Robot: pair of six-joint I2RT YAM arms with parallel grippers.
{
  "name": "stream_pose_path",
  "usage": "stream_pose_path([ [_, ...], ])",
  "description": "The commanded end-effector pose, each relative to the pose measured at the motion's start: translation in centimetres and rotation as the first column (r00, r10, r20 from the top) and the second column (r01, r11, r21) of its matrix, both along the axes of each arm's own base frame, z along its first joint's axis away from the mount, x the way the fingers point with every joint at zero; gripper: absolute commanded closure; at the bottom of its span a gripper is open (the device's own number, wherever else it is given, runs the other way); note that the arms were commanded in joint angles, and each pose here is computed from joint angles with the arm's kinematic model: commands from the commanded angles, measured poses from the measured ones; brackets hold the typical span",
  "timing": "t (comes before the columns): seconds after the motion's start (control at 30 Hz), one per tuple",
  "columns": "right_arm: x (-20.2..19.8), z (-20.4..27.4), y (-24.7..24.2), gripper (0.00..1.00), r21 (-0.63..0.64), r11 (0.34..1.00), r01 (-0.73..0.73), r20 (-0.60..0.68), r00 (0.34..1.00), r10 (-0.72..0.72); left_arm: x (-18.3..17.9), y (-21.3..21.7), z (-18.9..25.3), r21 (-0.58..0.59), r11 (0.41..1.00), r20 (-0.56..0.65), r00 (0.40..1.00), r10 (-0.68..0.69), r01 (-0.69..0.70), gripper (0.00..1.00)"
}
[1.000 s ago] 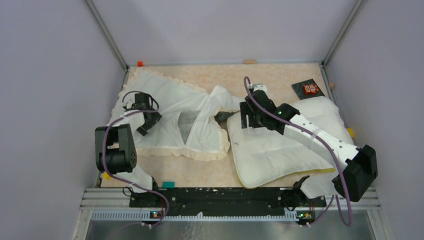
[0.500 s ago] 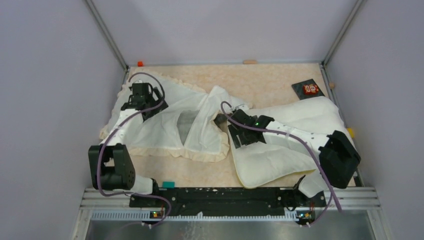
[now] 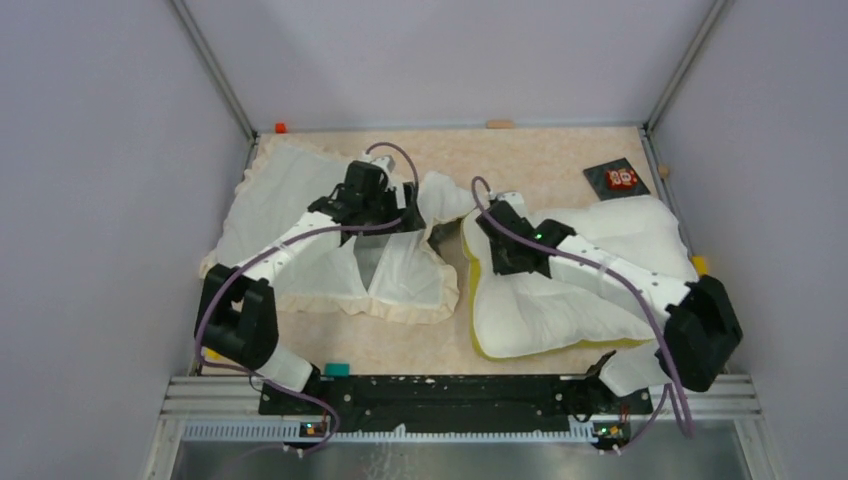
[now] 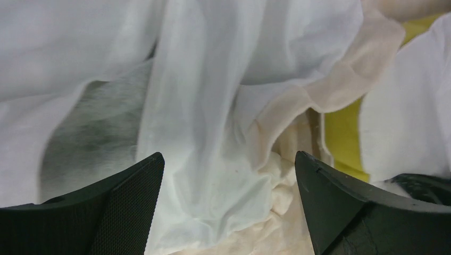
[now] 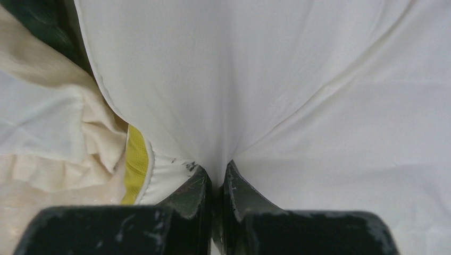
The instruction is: Put the pillow into the pillowcase
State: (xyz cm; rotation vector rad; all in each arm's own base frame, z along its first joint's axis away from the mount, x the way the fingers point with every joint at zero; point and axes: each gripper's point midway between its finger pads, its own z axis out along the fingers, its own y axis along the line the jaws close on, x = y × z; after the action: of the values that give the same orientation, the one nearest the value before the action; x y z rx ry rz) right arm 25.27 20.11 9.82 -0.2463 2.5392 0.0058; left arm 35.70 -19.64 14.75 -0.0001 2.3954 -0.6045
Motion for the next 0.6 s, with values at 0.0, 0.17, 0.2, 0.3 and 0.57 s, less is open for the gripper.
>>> stream_pose_path([
  [0.0,1.8,10.7,-1.5,1.00,0.191,0.977,0.096,0.195,0.972,-0.134,0.0,-5.1,1.3,-0.082,0.992,0.039,0.995,-0.094,0.097,0.03],
  [0.17,1.8,17.4,-3.3,1.00,0.274,0.953,0.131,0.309,0.926,-0.216,-2.6,-8.4,-1.4,-0.061,0.989,-0.018,0.990,-0.139,0.138,0.07],
  [0.2,1.7,18.5,-3.6,1.00,0.289,0.948,0.136,0.329,0.916,-0.231,-3.4,-8.9,-2.0,-0.039,0.989,-0.028,0.989,-0.144,0.143,0.08],
  [0.3,1.7,21.7,-4.3,1.00,0.341,0.930,0.135,0.383,0.884,-0.268,-5.7,-9.3,-3.9,0.048,0.989,-0.055,0.989,-0.141,0.143,0.11],
  [0.57,1.7,25.8,-6.0,1.00,0.350,0.925,0.152,0.454,0.836,-0.309,-12.2,-9.3,-9.7,0.240,0.955,-0.145,0.979,-0.145,0.177,0.13],
])
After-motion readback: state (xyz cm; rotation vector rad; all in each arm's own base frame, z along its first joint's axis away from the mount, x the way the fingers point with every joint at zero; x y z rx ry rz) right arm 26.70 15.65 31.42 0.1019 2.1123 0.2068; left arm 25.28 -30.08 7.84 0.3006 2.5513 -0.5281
